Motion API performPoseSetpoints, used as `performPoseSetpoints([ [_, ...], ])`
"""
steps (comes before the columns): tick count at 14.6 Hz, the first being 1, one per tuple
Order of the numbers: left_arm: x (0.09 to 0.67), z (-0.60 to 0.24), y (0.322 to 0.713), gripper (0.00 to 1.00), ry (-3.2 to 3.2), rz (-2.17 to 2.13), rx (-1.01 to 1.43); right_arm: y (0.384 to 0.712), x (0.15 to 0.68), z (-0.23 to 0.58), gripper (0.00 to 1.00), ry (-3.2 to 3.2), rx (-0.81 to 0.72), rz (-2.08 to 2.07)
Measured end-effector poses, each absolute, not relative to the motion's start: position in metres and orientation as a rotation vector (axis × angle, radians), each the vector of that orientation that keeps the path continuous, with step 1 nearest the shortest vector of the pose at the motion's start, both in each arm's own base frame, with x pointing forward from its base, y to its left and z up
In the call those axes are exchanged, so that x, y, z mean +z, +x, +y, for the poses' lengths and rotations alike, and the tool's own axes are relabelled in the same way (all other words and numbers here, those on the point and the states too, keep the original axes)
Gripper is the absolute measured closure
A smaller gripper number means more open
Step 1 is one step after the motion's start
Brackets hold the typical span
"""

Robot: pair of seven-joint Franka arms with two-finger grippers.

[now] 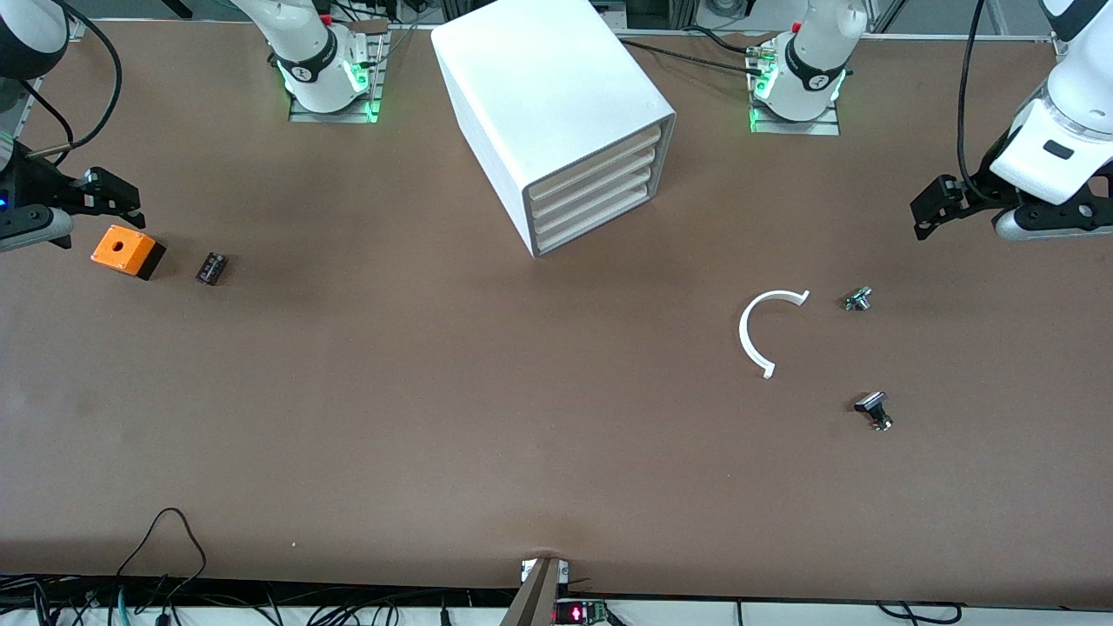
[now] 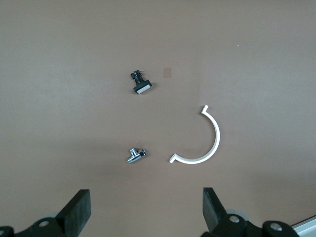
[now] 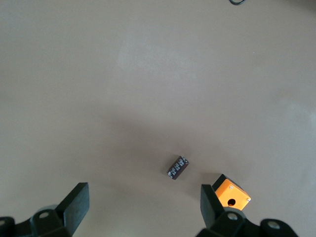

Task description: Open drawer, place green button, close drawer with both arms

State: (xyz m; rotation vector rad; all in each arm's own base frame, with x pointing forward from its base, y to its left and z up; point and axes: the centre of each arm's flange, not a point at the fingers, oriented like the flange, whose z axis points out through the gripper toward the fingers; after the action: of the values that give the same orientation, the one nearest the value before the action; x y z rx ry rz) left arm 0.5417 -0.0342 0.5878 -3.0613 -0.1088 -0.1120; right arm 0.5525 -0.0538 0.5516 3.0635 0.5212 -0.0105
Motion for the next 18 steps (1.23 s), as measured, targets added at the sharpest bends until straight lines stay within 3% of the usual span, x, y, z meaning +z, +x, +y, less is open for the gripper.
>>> performPoseSetpoints([
  [18,0.579,-0.020,0.547,0.00,-3.060,-0.148,-0.081,0.554,0.562,-0.055,0.00,3.058,0.020,0.522],
])
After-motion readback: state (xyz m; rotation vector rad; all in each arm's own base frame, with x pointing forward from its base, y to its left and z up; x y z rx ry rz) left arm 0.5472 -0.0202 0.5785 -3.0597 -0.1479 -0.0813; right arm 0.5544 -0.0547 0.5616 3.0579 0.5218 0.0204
